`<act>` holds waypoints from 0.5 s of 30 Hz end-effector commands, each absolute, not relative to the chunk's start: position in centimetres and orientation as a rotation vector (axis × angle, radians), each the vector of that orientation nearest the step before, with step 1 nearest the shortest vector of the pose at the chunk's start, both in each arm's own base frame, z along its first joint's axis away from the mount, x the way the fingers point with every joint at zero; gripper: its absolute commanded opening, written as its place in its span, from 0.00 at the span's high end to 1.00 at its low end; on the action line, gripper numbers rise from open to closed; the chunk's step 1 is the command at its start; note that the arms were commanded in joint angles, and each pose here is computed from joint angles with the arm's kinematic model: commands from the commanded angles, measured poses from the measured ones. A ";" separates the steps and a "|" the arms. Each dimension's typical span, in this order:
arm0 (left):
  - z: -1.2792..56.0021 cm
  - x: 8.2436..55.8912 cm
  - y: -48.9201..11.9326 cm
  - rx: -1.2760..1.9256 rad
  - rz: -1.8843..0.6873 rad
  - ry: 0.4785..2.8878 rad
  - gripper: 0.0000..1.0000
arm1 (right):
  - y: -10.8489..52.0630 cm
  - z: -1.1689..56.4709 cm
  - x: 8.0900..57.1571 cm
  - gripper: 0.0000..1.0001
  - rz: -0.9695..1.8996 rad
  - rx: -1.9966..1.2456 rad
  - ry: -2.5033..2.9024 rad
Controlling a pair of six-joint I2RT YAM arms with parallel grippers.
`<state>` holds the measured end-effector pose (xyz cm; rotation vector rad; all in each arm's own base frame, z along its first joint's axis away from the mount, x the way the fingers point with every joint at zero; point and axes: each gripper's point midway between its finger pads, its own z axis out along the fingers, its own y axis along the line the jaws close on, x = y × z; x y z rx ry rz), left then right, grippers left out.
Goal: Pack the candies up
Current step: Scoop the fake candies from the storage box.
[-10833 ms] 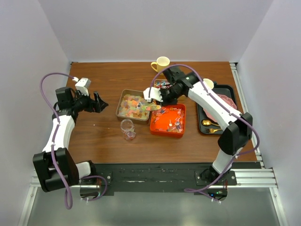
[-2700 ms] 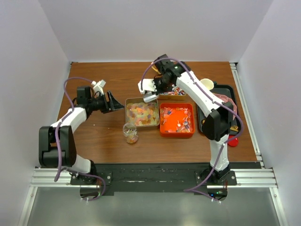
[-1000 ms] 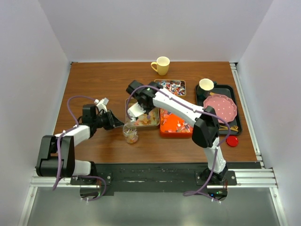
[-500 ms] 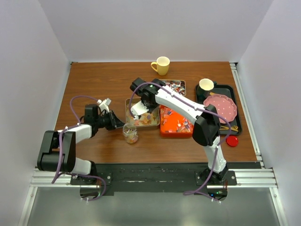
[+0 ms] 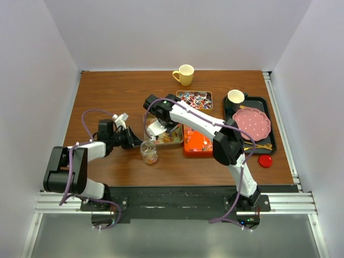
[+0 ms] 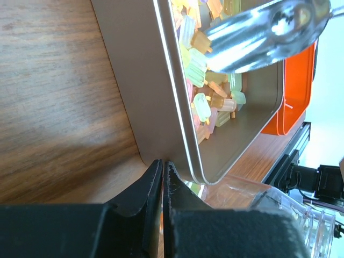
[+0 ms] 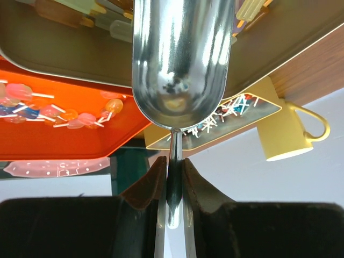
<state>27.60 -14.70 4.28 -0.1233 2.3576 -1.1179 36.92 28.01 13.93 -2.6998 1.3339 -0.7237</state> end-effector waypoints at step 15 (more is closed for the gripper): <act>5.7 28.6 -16.1 -0.043 -1.216 2.286 0.94 | 31.2 11.4 34.5 1.00 -0.543 -2.672 1.471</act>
